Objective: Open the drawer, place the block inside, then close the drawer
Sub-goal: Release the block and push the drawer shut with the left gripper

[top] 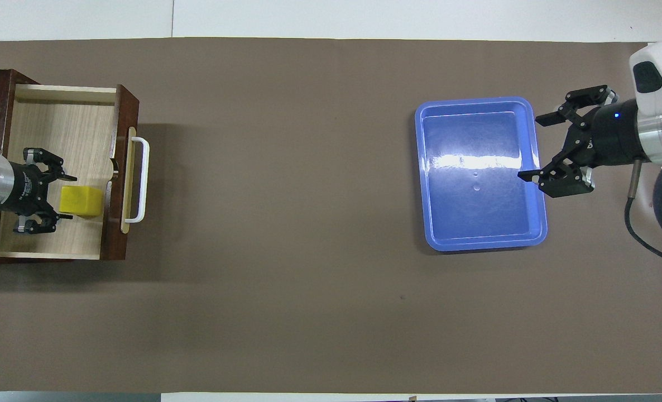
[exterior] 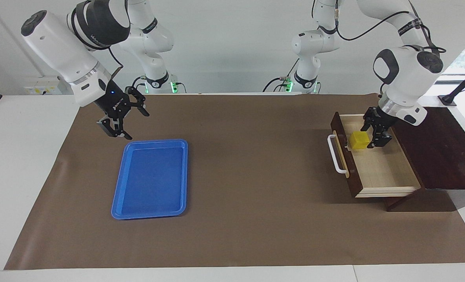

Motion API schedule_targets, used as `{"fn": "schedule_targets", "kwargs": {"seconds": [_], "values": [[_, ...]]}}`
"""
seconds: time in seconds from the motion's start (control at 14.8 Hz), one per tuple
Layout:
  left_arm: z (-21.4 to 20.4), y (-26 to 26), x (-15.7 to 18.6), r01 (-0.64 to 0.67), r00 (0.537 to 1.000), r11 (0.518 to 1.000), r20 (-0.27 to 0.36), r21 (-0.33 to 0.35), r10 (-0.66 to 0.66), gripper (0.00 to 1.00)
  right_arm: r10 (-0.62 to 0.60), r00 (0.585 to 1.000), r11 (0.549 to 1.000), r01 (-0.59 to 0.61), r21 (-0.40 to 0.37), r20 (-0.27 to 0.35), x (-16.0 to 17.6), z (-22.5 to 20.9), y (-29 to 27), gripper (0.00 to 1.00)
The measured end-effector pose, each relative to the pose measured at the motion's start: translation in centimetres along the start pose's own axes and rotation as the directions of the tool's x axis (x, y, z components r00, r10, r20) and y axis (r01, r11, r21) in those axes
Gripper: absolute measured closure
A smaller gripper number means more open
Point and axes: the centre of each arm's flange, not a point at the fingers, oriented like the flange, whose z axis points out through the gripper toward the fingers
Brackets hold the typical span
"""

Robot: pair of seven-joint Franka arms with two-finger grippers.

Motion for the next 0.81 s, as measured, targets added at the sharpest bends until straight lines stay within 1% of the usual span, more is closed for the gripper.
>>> {"fn": "schedule_targets", "kwargs": {"seconds": [0.07,0.14,0.2,0.27,0.41,0.47,0.54,0.61,0.68,0.81], "values": [[-2.0,0.6,-0.4,0.006,1.000,1.000,0.002,0.005,-0.006,0.00,0.036,0.999,0.999,-0.036,-0.001,0.016,-0.5,-0.5,0.1,0.00],[-4.0,1.5,-1.3,0.022,1.000,1.000,0.004,0.003,-0.022,0.00,0.082,0.996,0.997,-0.082,-0.008,0.042,-0.9,-1.0,0.1,0.00],[-5.5,2.3,-2.9,0.034,0.999,0.999,0.006,-0.004,-0.034,0.00,0.135,0.988,0.991,-0.134,-0.022,0.070,-1.1,-1.6,0.0,0.00],[-6.1,3.1,-5.3,0.034,0.999,0.999,0.008,-0.008,-0.034,0.00,0.192,0.976,0.981,-0.188,-0.043,0.101,-1.1,-2.3,-0.1,0.00],[-4.5,3.8,-10.7,0.013,1.000,1.000,0.003,0.017,-0.013,0.00,0.301,0.941,0.953,-0.291,-0.085,0.152,-1.0,-3.7,-0.5,0.00],[-2.9,3.8,-12.9,0.001,1.000,0.999,-0.021,0.032,-0.001,0.00,0.359,0.917,0.933,-0.347,-0.101,0.171,-1.1,-4.3,-0.7,0.00],[-1.1,3.8,-14.5,-0.009,0.999,0.999,-0.050,0.041,0.011,0.00,0.424,0.885,0.905,-0.408,-0.120,0.193,-1.2,-4.8,-0.9,0.00],[0.9,3.7,-15.4,-0.018,0.997,0.999,-0.070,0.045,0.021,0.00,0.490,0.845,0.871,-0.470,-0.143,0.214,-1.4,-5.1,-1.1,0.00],[2.6,3.6,-15.5,-0.023,0.996,0.999,-0.082,0.046,0.027,0.00,0.555,0.799,0.832,-0.529,-0.166,0.231,-1.6,-5.4,-1.4,0.00],[4.4,3.5,-14.1,-0.014,0.995,0.999,-0.100,0.038,0.018,0.00,0.675,0.698,0.738,-0.639,-0.217,0.238,-2.0,-5.8,-1.6,0.00]]}}
